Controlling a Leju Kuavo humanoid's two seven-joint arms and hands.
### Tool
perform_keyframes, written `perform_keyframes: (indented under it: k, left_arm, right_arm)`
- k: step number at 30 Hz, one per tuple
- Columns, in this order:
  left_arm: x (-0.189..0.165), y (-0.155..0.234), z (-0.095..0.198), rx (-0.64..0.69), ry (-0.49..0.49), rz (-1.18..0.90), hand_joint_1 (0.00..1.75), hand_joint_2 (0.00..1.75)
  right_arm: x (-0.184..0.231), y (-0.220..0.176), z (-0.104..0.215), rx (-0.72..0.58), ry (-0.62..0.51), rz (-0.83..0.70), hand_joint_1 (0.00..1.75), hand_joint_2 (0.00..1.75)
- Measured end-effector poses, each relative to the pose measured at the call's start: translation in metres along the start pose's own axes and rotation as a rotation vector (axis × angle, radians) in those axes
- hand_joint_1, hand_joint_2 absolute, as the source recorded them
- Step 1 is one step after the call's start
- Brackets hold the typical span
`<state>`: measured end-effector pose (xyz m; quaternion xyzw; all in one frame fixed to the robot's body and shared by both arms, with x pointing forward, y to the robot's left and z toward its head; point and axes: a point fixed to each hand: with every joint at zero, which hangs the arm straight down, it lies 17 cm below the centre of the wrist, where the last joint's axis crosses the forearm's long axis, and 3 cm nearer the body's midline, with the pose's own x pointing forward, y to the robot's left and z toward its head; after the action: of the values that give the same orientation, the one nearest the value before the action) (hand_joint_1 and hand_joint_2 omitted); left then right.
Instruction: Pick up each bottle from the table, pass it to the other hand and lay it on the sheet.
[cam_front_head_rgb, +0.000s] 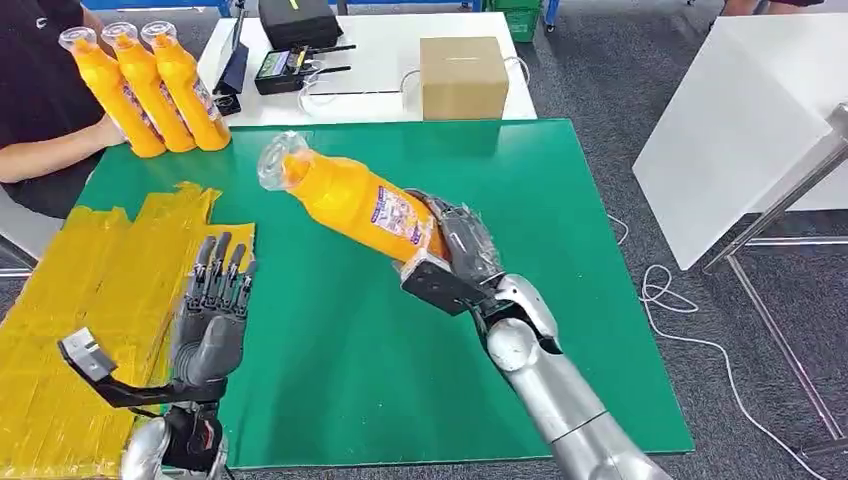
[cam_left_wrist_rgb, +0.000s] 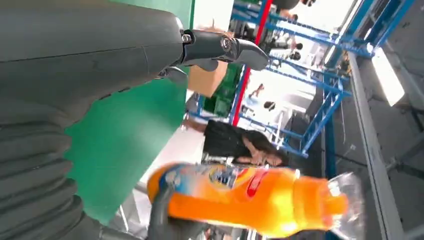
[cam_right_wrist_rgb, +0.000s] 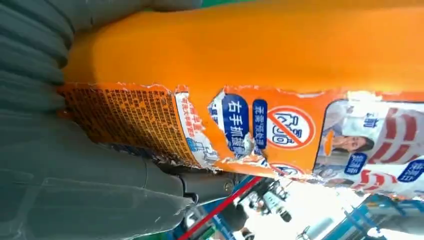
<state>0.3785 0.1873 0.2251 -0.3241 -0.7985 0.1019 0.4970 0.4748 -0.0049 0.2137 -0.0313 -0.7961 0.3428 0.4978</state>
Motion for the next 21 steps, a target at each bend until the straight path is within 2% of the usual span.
perform_keyframes:
  k: [12, 21]
  left_arm:
    - [-0.004, -0.018, -0.004, -0.027, -0.001, 0.024, 0.0, 1.75]
    - [-0.004, -0.027, -0.004, -0.044, -0.013, 0.033, 0.0, 1.75]
  right_arm:
    - [0.021, 0.038, -0.004, 0.056, -0.02, -0.04, 1.75, 1.75]
    - [0.046, 0.103, -0.001, 0.183, -0.034, -0.058, 1.75, 1.75]
